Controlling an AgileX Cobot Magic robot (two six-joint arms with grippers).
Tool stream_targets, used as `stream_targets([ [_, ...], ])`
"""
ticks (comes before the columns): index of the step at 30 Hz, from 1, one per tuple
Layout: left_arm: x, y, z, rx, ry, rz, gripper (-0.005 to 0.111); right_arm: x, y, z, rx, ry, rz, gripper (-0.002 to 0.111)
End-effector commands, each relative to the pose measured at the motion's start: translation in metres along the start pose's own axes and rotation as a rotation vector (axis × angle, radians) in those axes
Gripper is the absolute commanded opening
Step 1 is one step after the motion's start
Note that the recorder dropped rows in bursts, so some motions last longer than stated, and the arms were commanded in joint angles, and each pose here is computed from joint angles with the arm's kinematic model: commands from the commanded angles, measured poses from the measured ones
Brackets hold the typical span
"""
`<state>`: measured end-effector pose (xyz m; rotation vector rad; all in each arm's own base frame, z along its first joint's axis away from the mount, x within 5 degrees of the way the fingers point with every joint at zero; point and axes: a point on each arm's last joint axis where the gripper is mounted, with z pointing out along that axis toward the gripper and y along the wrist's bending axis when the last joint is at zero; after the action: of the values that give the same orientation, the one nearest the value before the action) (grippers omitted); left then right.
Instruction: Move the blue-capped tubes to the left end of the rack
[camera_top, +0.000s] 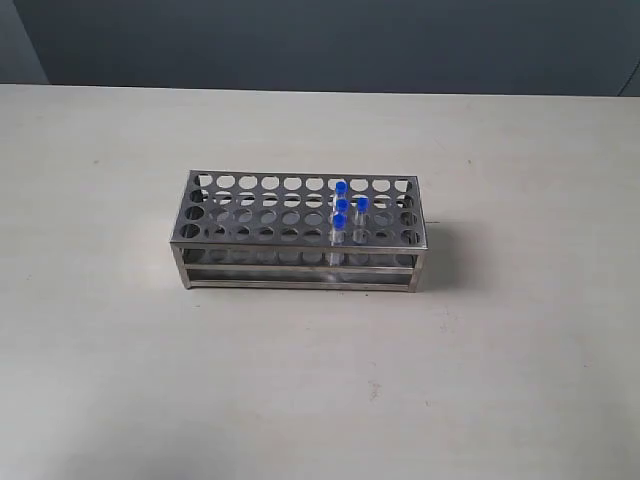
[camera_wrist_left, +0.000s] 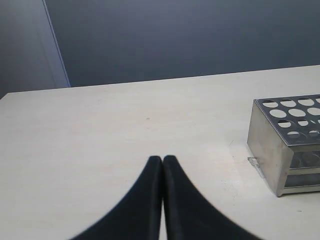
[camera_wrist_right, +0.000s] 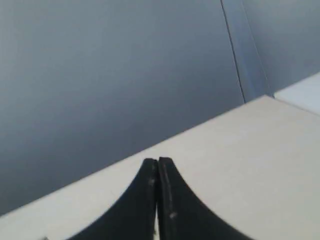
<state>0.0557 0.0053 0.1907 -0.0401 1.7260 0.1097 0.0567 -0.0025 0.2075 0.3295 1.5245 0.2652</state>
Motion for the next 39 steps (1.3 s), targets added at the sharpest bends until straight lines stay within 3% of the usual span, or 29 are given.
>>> stream_targets([
  [1, -0.001, 0.0, -0.001, 0.005, -0.011, -0.013, 0.001, -0.021, 0.007, -0.003, -0.086, -0.243, 0.061, 0.0],
  [3, -0.001, 0.0, -0.001, 0.005, -0.011, -0.013, 0.001, -0.029, 0.009, -0.006, -0.118, -0.331, 0.087, 0.0],
  [6, -0.001, 0.0, -0.001, 0.005, -0.011, -0.013, 0.001, -0.028, 0.008, -0.005, -0.121, -0.309, 0.217, 0.0],
  [14, -0.001, 0.0, -0.001, 0.005, -0.011, -0.013, 0.001, -0.027, 0.007, -0.005, -0.119, -0.298, 0.25, 0.0],
  [20, -0.001, 0.0, -0.001, 0.005, -0.011, -0.013, 0.001, -0.022, 0.006, -0.003, -0.135, -0.231, 0.557, 0.0],
  [22, -0.001, 0.0, -0.001, 0.005, -0.011, -0.013, 0.001, -0.02, 0.006, -0.003, -0.127, -0.208, 0.555, 0.0],
  [25, -0.001, 0.0, -0.001, 0.005, -0.011, -0.013, 0.001, -0.029, 0.011, -0.006, -0.191, -0.296, 0.445, 0.0],
  [27, -0.001, 0.0, -0.001, 0.005, -0.011, -0.013, 0.001, -0.04, 0.022, -0.011, -0.286, -0.385, 0.255, 0.0],
  [31, -0.001, 0.0, -0.001, 0.005, -0.011, -0.013, 0.001, -0.079, 0.049, -0.005, -0.33, -0.381, -0.08, 0.0],
  [36, -0.001, 0.0, -0.001, 0.005, -0.011, -0.013, 0.001, -0.125, 0.083, 0.037, -0.427, -0.33, -0.393, 0.0],
  [39, -0.001, 0.0, -0.001, 0.005, -0.011, -0.013, 0.001, -0.134, 0.103, 0.077, -0.589, -0.26, -0.435, 0.0],
])
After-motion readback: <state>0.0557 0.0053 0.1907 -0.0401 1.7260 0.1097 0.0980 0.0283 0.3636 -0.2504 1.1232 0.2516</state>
